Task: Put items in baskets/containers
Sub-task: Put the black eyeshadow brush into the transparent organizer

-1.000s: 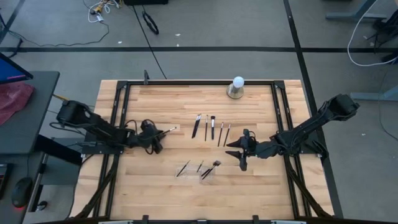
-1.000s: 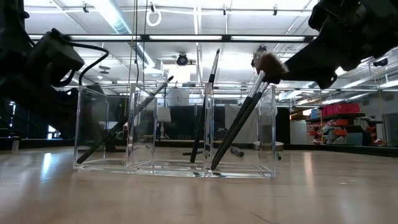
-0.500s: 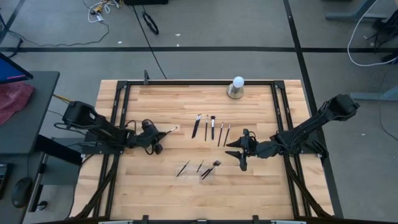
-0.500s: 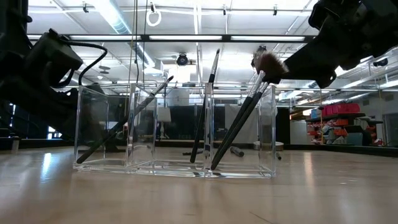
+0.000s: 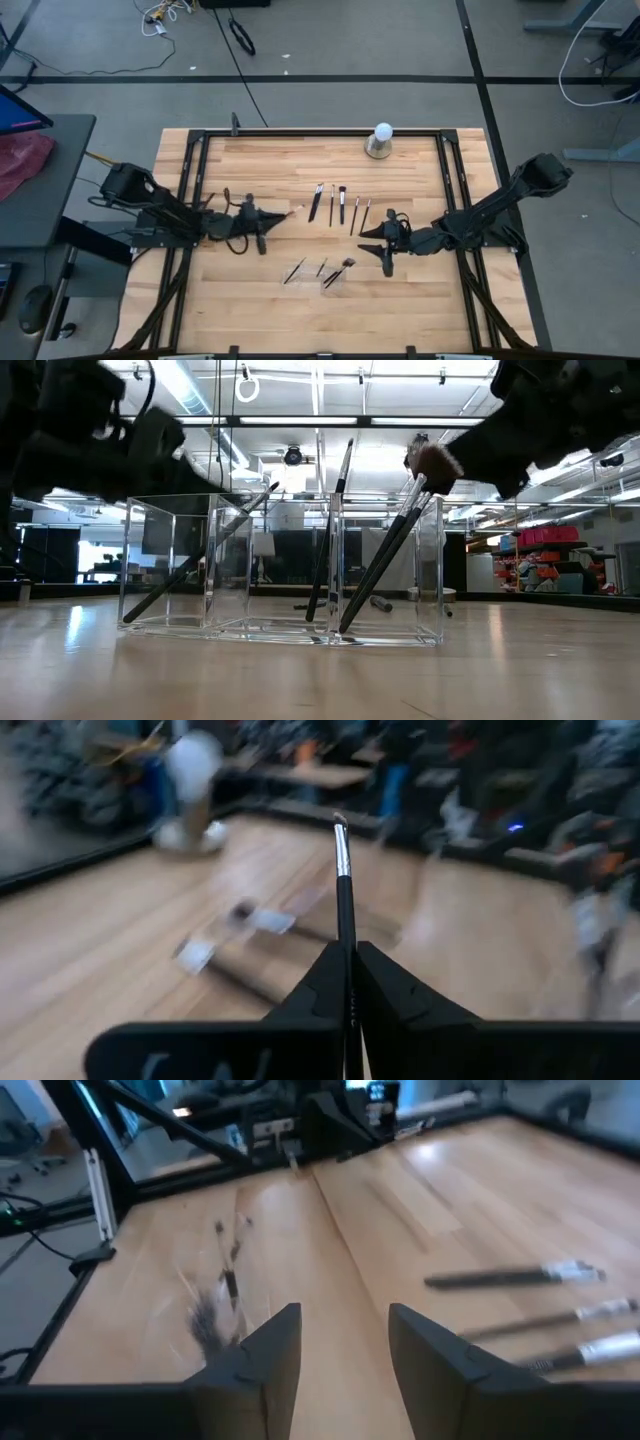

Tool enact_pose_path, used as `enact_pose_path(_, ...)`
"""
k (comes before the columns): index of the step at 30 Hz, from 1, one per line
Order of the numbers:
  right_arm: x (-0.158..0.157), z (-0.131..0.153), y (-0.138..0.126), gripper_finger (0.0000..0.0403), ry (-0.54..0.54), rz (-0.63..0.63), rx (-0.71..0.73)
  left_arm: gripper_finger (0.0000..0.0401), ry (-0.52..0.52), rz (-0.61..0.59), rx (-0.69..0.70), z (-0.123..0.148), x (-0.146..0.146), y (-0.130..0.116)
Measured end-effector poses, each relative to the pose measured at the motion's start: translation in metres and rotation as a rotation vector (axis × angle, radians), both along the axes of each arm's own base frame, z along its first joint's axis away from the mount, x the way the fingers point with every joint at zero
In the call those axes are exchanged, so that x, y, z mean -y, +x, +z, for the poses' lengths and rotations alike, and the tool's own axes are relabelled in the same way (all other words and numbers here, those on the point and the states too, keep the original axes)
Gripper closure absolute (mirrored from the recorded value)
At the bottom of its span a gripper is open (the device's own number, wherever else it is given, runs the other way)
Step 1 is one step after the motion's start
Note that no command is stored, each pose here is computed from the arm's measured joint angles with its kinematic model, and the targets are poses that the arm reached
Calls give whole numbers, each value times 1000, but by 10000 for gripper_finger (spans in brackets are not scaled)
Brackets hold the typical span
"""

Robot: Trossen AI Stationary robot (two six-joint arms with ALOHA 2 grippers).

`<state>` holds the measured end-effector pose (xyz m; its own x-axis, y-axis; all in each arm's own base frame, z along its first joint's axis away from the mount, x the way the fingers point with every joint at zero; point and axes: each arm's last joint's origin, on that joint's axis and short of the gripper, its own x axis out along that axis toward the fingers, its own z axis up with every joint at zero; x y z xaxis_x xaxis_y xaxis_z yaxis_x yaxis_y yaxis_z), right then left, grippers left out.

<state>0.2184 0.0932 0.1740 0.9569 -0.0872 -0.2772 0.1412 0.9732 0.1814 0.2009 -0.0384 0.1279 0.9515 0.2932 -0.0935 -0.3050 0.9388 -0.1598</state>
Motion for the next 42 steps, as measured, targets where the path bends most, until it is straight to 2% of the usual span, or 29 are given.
enact_pose_path(4,-1,4,11,244,-49,8,135,386,83,-91,68,27,15,31)
enact_pose_path(9,2,10,25,205,-83,2,261,387,173,-129,74,58,33,64)
enact_pose_path(13,-5,19,47,174,-138,2,267,384,211,-129,50,75,42,79)
enact_pose_path(18,-12,30,75,173,-192,-56,285,386,232,-121,53,83,48,82)
enact_pose_path(21,-14,34,83,187,-212,-114,290,384,237,-108,51,83,50,81)
enact_pose_path(29,-12,43,87,249,-200,-132,337,384,238,-106,50,83,51,81)
enact_pose_path(32,-11,43,88,287,-201,-136,335,380,239,-107,43,82,51,81)
enact_pose_path(37,-11,43,88,375,-200,-122,337,376,243,-112,31,81,51,81)
enact_pose_path(39,-12,42,88,389,-232,-110,317,366,245,-113,22,80,51,81)
enact_pose_path(42,-13,49,81,385,-250,-119,293,328,245,-104,25,81,50,81)
